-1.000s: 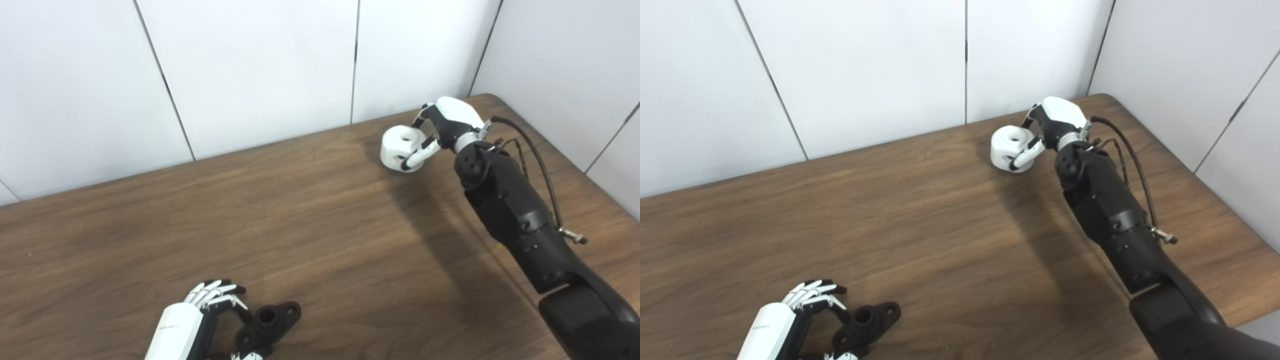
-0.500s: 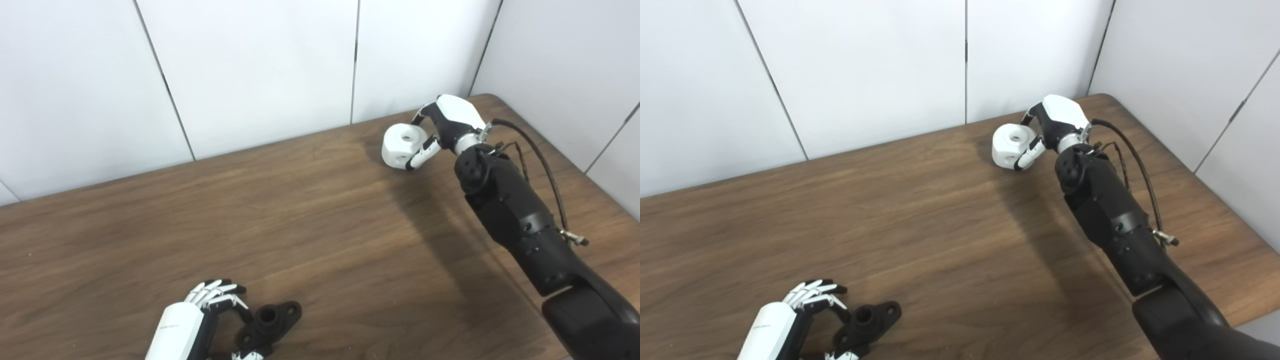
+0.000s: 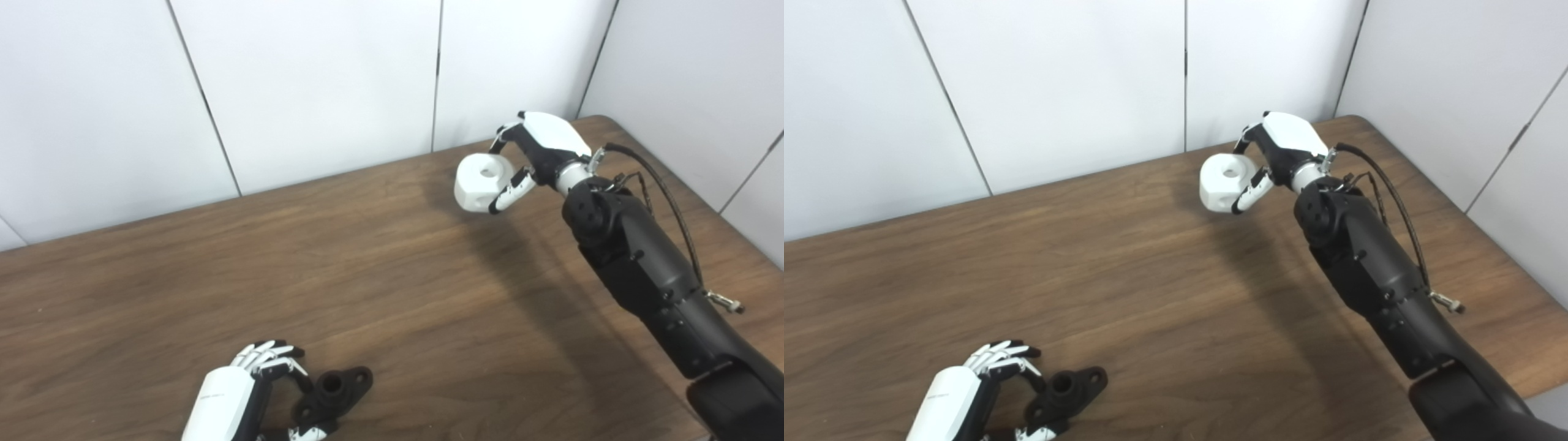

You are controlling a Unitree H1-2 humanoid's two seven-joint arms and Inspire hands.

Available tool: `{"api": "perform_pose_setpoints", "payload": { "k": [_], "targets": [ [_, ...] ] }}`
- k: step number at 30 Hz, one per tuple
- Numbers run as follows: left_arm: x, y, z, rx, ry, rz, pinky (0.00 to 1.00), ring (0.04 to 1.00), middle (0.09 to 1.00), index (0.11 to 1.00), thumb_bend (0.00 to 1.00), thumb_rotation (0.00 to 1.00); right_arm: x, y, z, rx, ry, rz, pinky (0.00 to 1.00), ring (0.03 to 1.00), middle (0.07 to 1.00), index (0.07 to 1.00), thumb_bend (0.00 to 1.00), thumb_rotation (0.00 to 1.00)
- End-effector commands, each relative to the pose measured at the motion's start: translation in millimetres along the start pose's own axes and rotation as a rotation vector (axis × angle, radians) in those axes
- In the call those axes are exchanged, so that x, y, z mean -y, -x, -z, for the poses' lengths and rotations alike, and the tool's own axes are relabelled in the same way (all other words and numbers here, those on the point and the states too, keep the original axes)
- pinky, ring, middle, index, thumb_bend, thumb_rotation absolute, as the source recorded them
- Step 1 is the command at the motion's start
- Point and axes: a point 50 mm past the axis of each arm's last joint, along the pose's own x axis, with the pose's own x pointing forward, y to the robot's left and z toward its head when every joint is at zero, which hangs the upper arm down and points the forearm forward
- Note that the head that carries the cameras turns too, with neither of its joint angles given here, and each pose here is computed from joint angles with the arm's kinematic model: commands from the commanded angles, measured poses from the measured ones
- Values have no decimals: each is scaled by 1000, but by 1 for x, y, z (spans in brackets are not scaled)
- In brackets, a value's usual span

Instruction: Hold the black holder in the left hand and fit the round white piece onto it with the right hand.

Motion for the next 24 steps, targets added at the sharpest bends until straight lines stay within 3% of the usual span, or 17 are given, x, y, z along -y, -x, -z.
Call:
{"api": "perform_pose_setpoints", "payload": {
  "k": [1, 16, 24],
  "targets": [
    [5, 0, -4, -1, -5, 37, 871, 847, 767, 485, 519, 41, 29, 2, -13, 51, 14, 68, 1000, 1000, 861, 485, 525, 139],
    [21, -12, -19, -11, -5, 44, 922, 880, 792, 486, 519, 42, 47, 54, -80, 295, 22, -114, 1000, 983, 861, 485, 524, 138],
    [21, -14, -23, -6, -10, 46, 948, 892, 798, 486, 519, 43, 40, 87, -108, 396, 2, -194, 1000, 964, 856, 484, 525, 140]
  ]
}}
